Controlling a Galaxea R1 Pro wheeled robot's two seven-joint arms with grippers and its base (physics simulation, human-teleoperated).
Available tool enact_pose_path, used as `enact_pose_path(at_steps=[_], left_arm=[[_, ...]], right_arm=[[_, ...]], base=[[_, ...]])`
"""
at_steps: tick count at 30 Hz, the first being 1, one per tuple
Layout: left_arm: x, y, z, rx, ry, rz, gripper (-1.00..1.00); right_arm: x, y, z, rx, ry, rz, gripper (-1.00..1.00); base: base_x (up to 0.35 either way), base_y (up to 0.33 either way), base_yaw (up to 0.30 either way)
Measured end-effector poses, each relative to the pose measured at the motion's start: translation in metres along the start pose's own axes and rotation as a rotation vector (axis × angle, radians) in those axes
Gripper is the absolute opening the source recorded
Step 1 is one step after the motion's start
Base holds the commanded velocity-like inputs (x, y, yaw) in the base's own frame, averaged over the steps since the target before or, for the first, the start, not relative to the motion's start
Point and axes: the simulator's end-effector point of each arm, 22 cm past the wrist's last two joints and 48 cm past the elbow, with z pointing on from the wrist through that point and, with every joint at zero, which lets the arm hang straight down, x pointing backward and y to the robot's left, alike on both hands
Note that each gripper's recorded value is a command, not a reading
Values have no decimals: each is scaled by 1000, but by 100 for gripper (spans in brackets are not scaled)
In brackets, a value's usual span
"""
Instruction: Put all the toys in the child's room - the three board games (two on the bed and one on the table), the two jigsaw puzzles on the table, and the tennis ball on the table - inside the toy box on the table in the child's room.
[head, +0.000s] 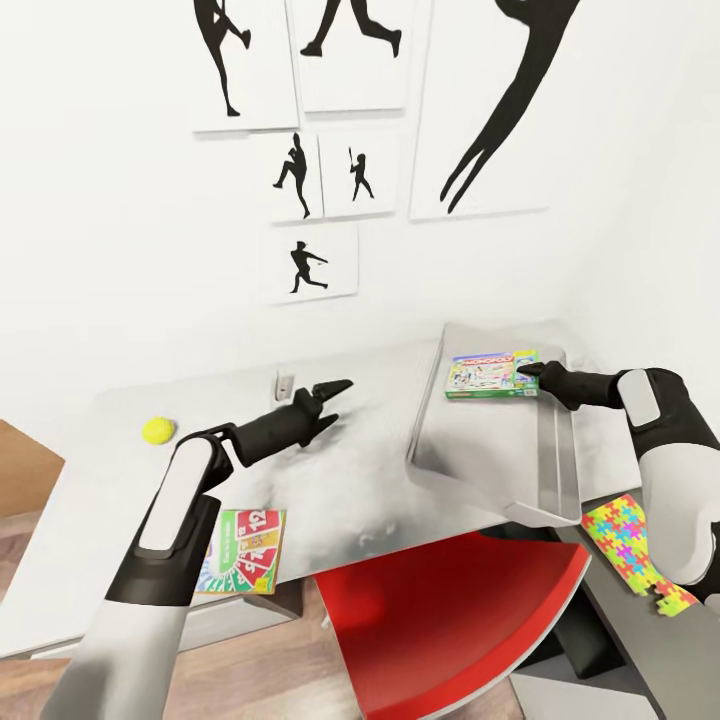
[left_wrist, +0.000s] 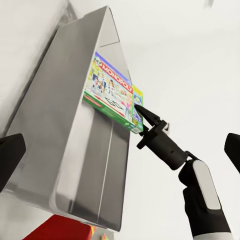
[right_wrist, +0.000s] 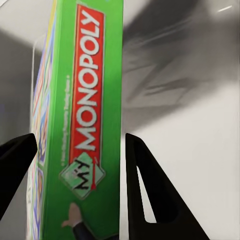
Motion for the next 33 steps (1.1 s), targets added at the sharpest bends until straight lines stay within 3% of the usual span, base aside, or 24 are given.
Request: enact_pose_path(at_steps=[7,8,33], left_arm=[[3,2,2,-4,7,-1,100],[3,2,2,-4,7,-1,100],[5,7,3,-13,13,-8,100]], right_arm=[[0,-1,0,2,0,0,-100],[0,-1,0,2,0,0,100],[-10,7,-5,-11,-26,-15,100]], base=[[0,0,0],[0,0,0],[0,0,0]])
